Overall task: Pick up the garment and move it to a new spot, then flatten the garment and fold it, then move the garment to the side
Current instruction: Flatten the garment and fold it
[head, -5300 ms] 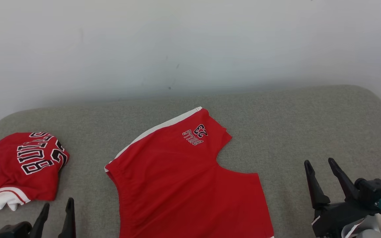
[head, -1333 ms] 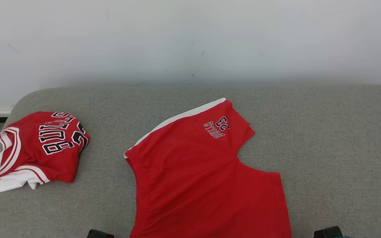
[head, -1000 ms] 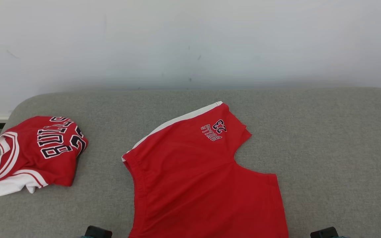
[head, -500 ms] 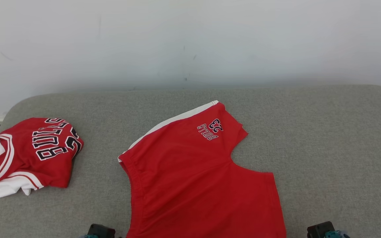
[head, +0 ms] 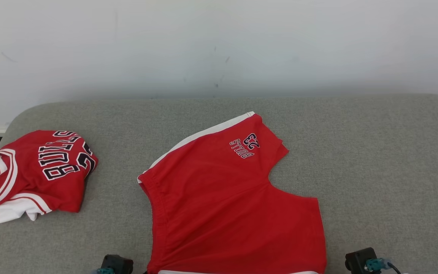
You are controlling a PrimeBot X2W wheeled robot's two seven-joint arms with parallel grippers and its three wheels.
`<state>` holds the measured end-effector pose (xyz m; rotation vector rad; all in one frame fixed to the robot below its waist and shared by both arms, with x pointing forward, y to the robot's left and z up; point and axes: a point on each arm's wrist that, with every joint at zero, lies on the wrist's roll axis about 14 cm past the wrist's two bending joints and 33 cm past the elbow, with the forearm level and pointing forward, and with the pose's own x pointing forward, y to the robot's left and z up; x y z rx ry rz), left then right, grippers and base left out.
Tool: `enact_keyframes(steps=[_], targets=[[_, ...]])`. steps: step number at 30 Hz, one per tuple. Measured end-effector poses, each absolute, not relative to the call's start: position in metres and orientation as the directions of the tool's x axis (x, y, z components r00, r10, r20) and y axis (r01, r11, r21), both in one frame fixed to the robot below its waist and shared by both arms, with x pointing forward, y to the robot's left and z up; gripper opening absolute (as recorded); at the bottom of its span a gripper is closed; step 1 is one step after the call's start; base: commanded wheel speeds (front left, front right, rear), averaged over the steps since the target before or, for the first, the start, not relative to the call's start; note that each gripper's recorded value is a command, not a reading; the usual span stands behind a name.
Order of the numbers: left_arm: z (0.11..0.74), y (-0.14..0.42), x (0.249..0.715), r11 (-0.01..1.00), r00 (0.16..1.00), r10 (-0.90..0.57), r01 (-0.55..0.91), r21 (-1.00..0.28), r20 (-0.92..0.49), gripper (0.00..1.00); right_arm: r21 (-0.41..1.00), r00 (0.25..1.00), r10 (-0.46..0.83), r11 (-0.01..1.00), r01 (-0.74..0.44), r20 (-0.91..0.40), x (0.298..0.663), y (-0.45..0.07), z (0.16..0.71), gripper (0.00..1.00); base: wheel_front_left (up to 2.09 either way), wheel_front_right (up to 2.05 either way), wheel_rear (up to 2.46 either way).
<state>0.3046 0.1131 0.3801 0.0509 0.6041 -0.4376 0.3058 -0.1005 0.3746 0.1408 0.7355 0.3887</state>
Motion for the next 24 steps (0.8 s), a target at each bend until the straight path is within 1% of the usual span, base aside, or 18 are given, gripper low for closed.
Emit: enact_keyframes(steps=[3,6,12,16,19,24], targets=[[0.382,0.112,0.305,0.909,0.745,-0.387,0.406,-0.09,-0.543,0.0,0.256,0.704,0.387,0.922,-0.29,-0.595,0.313,-0.104,0.381,0.0,0.0,0.0,0.0],[0.386,0.109,0.305,0.909,0.752,-0.394,0.402,-0.107,-0.528,0.0,0.261,0.755,0.368,0.928,-0.265,-0.543,0.326,-0.113,0.394,0.0,0.0,0.0,0.0],[0.395,0.1,0.299,0.897,0.756,-0.431,0.415,-0.149,-0.492,0.0,0.195,0.835,0.306,0.951,-0.242,-0.457,0.349,-0.144,0.422,0.0,0.0,0.0,0.0],[0.4,0.096,0.295,0.89,0.757,-0.449,0.429,-0.158,-0.475,0.0,0.195,0.861,0.303,0.95,-0.243,-0.408,0.353,-0.146,0.436,0.0,0.0,0.0,0.0],[0.407,0.095,0.298,0.887,0.765,-0.455,0.436,-0.153,-0.456,0.0,0.193,0.866,0.31,0.948,-0.252,-0.393,0.355,-0.145,0.441,0.0,0.0,0.0,0.0],[0.42,0.097,0.308,0.887,0.784,-0.456,0.441,-0.141,-0.42,0.0,0.178,0.876,0.342,0.938,-0.297,-0.341,0.372,-0.137,0.462,0.0,0.0,0.0,0.0]])
